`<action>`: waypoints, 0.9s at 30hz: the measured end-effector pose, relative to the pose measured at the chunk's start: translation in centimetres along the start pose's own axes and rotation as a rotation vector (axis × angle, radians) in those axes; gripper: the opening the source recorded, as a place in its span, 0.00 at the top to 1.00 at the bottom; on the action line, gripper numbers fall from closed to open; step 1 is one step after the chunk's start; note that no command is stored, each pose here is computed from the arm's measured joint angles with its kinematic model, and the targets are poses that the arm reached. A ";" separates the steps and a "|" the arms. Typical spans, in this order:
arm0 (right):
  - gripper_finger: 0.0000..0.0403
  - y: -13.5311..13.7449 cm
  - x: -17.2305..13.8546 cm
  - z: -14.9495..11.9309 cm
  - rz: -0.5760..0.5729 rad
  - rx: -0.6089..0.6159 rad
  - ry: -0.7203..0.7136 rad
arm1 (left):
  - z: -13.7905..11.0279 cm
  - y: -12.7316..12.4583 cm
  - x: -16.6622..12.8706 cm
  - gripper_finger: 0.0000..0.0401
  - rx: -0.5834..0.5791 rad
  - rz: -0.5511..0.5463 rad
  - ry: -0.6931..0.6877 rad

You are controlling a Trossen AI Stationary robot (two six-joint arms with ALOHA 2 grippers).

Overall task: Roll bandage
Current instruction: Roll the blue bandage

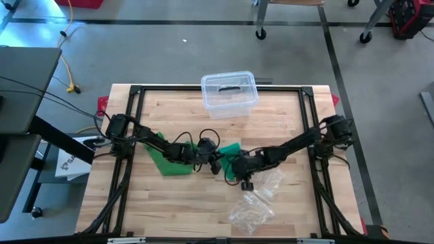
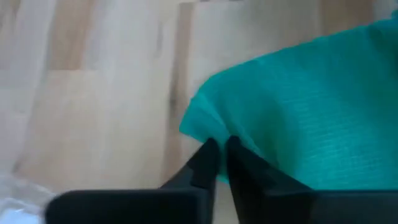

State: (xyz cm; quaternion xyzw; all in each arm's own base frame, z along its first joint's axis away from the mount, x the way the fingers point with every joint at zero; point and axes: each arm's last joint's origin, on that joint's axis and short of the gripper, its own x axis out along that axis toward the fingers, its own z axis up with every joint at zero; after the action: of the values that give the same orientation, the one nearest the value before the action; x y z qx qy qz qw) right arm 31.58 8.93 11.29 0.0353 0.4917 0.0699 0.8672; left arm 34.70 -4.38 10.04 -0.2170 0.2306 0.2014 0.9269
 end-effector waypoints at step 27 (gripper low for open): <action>1.00 14.8 -7.8 2.7 0.094 -0.072 -0.240 | 2.5 -1.9 -0.5 0.99 -0.047 -0.271 -0.192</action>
State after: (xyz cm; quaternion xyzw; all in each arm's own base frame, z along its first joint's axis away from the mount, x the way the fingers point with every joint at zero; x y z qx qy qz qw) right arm 28.73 22.31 21.19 0.0353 0.3794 0.1233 0.9163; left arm 35.99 -4.82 12.88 -0.2474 0.1048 0.0995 0.9581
